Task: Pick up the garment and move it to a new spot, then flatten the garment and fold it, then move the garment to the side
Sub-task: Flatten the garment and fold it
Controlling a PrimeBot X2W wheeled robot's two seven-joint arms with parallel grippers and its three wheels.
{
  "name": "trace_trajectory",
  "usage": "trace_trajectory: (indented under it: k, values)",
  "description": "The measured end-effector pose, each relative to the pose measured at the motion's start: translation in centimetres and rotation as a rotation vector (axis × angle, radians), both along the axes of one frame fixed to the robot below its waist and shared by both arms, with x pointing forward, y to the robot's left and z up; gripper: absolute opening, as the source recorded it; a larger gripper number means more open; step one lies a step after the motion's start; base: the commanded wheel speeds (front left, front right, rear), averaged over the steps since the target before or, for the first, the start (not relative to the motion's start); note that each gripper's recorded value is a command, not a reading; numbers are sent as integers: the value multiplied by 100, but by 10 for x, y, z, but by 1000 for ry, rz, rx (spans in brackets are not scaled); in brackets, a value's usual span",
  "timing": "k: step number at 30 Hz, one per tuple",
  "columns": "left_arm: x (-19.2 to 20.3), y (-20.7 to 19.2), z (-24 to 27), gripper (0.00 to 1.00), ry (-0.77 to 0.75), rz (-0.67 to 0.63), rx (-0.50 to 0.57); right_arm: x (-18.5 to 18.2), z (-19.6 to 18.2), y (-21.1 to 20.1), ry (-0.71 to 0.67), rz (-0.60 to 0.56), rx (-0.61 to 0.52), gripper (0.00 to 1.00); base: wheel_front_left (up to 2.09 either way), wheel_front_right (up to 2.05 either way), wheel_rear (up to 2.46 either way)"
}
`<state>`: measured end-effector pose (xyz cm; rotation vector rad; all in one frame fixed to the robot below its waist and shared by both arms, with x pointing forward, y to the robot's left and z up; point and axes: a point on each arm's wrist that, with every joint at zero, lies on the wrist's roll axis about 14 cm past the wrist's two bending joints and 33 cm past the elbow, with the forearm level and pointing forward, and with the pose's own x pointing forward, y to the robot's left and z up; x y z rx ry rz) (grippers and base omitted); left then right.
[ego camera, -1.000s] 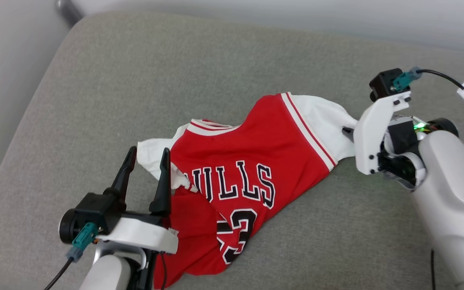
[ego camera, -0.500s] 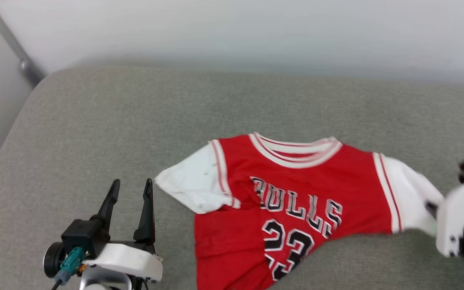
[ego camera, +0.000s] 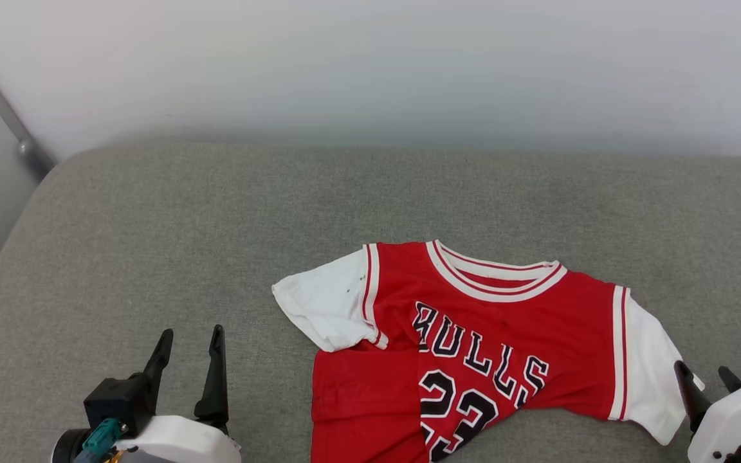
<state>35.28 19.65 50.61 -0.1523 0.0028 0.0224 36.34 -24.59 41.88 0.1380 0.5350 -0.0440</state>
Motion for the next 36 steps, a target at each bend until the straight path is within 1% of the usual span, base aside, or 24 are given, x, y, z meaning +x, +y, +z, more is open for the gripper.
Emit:
trace_trajectory:
  k: [3,8,15,18,19,23,25,27,30,32,33,35,36]
  values:
    - [-5,2,0,100,6,1,1,1,24,0,-126,-8,-33,100,0,0,0]
    - [-10,5,0,100,16,6,6,-1,59,16,-288,44,-81,100,0,0,0]
    - [-2,8,-1,100,35,-4,28,-7,98,50,-451,110,-83,100,0,0,0]
    - [9,3,-1,100,52,-29,22,-11,110,60,-495,125,-78,100,0,0,0]
    - [26,-3,-4,100,83,-75,20,-12,119,69,-526,134,-64,100,0,0,0]
    - [62,-19,-4,100,132,-168,35,-8,124,71,-551,127,-52,100,0,0,0]
    - [79,-28,-11,100,190,-224,44,-4,123,69,-546,116,-52,100,0,0,0]
    - [93,-36,-24,100,275,-276,52,-1,119,66,-538,103,-52,100,0,0,0]
    - [110,-43,-46,100,418,-352,93,3,110,62,-509,89,-52,100,0,0,0]
    - [115,-47,-65,100,532,-397,113,5,102,61,-487,83,-51,100,0,0,0]
    - [114,-52,-94,100,697,-443,128,10,92,58,-463,71,-49,100,0,0,0]
    - [110,-48,-114,100,814,-461,163,12,85,57,-445,66,-45,100,0,0,0]
    - [107,-48,-122,100,870,-473,161,13,83,57,-440,65,-45,100,0,0,0]
